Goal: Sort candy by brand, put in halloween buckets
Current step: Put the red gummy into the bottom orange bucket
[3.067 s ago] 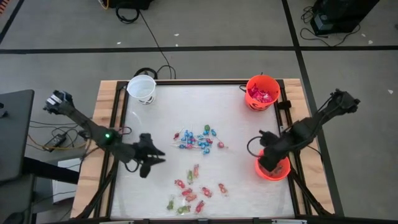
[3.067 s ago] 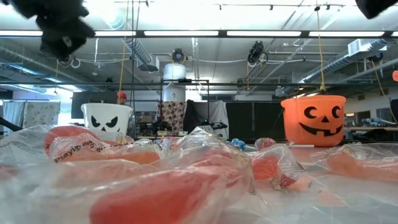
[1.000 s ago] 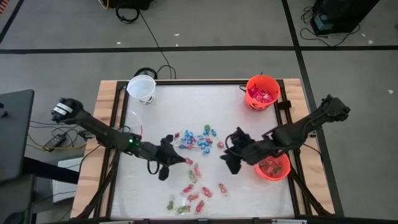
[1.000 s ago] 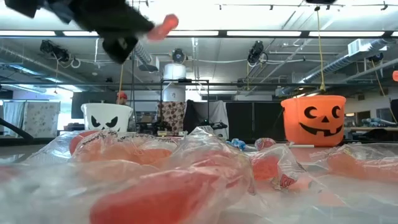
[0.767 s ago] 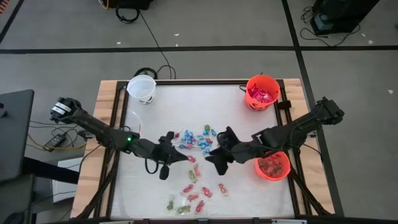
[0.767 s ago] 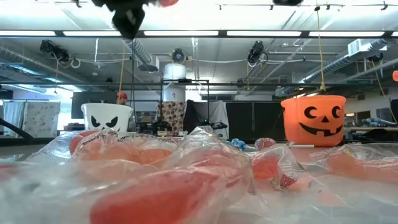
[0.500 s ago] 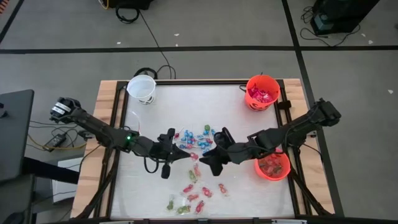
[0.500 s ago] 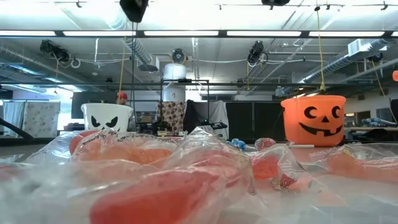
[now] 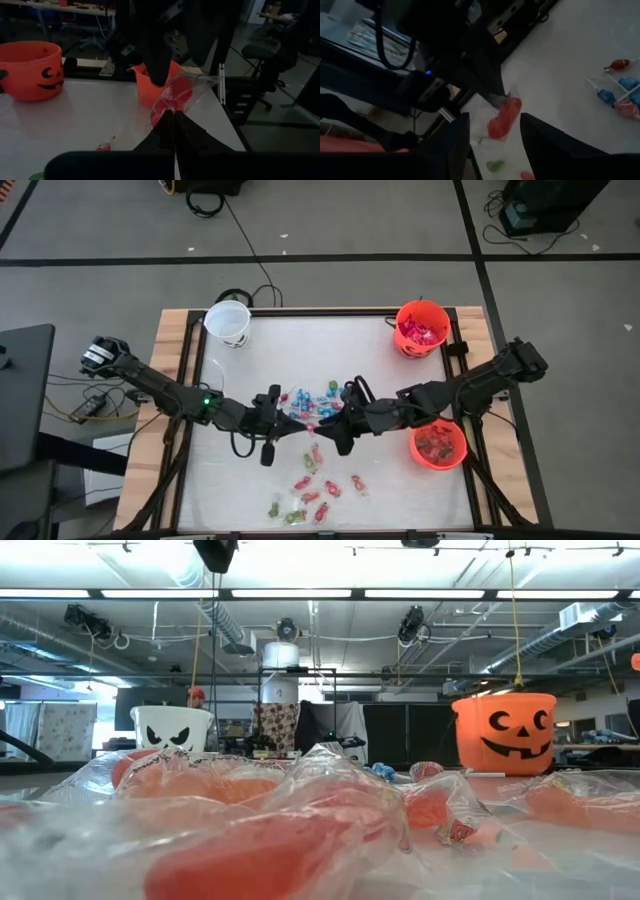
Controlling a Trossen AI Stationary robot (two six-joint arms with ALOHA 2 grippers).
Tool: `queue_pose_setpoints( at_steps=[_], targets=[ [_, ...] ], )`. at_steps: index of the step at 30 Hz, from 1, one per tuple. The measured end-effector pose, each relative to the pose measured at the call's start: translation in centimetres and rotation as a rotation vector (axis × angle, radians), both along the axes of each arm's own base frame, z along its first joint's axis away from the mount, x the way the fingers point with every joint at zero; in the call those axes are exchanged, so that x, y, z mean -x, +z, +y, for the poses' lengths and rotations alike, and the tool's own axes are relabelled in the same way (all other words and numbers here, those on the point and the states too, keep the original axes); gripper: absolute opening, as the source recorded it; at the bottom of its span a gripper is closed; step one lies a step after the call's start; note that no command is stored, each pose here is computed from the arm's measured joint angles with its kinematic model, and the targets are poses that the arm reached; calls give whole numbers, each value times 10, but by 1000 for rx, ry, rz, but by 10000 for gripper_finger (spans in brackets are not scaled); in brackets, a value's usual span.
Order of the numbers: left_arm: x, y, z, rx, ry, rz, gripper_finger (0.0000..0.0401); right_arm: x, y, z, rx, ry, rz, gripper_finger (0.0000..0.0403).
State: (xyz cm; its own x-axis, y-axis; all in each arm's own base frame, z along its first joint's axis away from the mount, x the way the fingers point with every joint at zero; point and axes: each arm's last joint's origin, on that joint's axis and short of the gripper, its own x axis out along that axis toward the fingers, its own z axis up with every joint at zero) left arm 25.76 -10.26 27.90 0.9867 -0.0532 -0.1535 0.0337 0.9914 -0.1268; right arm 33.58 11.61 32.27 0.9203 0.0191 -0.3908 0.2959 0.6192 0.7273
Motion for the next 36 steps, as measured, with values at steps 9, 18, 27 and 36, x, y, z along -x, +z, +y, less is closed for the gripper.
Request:
queue_pose_setpoints(
  at_steps=[9, 18, 27, 36],
  targets=[
    [-1, 3, 2, 11, 34, -33, 3, -12, -10, -4, 4, 58, 10, 172],
    [0, 3, 1, 49, 37, -31, 13, -12, -9, -6, 57, 67, -1, 21],
    [13, -7, 1, 230, -73, 191, 121, 35, 0, -13, 10, 25, 261, 20],
    [28, -30, -16, 263, -210, 466, 151, 133, 11, -11, -238, 94, 791, 18]
  ],
)
